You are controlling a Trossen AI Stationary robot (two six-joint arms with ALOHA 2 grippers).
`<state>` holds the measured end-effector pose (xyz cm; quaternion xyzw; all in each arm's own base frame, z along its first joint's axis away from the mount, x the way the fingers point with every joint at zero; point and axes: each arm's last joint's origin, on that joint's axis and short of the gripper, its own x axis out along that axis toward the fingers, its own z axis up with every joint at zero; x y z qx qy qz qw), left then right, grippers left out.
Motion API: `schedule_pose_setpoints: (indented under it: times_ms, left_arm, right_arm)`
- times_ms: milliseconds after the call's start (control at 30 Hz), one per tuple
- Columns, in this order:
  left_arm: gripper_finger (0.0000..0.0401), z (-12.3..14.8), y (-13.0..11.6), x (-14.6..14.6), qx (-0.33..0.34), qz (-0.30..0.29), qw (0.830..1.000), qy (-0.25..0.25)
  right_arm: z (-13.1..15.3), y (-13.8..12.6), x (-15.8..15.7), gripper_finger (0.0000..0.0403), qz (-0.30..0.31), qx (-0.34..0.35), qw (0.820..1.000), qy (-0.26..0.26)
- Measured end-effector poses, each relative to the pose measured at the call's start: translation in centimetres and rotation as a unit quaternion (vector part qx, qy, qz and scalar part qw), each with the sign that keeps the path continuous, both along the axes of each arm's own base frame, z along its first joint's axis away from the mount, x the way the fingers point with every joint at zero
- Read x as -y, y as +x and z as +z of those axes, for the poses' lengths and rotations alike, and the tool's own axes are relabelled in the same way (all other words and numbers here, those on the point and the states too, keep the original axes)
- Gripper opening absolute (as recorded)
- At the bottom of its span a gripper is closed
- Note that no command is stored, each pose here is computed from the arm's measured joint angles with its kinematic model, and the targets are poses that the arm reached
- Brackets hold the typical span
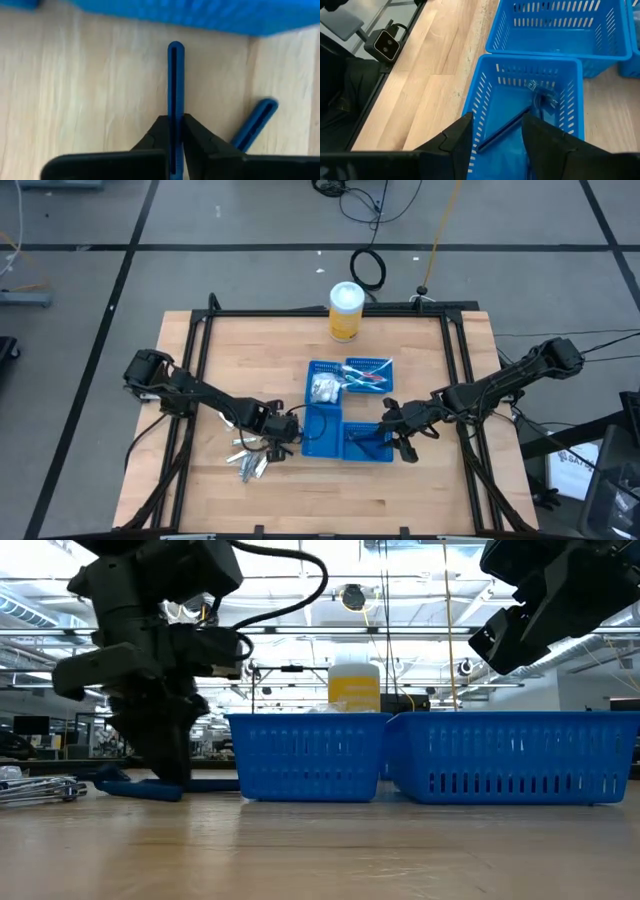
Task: Pick & Place Travel size toiletries
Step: Put the blue razor into the bottom right blue bin
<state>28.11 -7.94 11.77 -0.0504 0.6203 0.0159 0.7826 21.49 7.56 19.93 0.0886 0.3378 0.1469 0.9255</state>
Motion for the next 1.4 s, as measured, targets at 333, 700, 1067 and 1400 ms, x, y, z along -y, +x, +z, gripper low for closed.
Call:
schedule_pose_setpoints:
  times_ms: [333,700,1067,1400]
  left_arm:
    - [0.0008,3.1,-3.1,-1.2,-0.042,0.055,0.996,0.062]
    - [0.0008,10.0,-1.6,-1.1,0.252,0.011,0.954,0.162]
    - [0.0013,13.0,4.1,-2.7,0.499,-0.086,0.83,0.235]
    - [0.0012,10.9,6.5,-4.3,0.541,-0.117,0.805,0.213]
  right_arm:
    - [0.0,0.0,0.0,0.0155,0.0,-0.002,1.0,0.0]
    - [0.5,0.5,0.2,0.0155,-0.028,0.056,0.996,-0.056]
    - [3.7,2.1,0.8,0.0155,-0.138,0.283,0.939,-0.139]
    - [2.9,3.5,2.7,0.0197,-0.169,0.353,0.914,-0.109]
